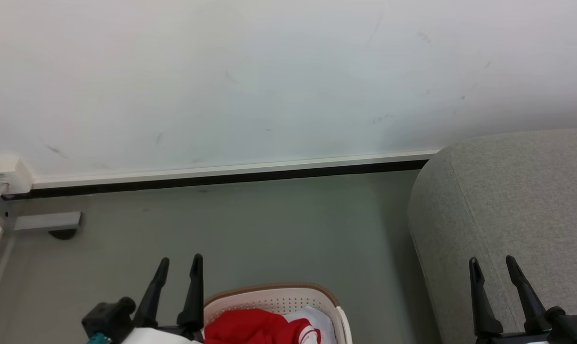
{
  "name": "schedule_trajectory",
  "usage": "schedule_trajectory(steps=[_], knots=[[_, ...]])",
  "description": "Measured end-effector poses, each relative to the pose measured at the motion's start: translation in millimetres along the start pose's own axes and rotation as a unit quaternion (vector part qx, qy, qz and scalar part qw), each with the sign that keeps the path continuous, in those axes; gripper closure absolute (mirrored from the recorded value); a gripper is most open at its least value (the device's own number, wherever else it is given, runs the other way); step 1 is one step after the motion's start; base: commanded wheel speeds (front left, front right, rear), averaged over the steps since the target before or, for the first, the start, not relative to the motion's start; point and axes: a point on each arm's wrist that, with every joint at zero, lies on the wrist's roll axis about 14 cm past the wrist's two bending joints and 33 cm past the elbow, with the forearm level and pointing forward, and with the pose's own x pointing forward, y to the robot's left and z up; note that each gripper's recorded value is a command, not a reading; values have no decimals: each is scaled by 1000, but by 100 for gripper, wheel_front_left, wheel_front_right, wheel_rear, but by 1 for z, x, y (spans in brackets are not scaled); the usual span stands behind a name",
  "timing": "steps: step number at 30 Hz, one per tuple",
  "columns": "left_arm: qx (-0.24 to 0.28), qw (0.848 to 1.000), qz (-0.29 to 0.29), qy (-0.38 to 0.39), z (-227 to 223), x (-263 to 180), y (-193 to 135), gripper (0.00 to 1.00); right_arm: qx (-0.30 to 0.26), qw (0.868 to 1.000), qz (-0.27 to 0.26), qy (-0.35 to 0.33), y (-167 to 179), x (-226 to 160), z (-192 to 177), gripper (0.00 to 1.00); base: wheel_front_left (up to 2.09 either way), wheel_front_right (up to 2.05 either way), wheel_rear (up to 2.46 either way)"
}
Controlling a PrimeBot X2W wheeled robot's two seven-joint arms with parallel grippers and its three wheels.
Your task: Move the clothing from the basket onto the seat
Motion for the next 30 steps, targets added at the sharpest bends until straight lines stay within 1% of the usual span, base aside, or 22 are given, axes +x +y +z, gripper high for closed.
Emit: schedule_trajectory(steps=[19, 30], knots=[[61, 998, -21, -2, -5, -2, -7, 0, -44, 999, 13, -1, 4, -3, -4, 0, 0, 0, 0], [61, 998, -23, 7, -10, -2, -7, 0, -37, 999, 5, 5, 0, -4, -8, 0, 0, 0, 0]])
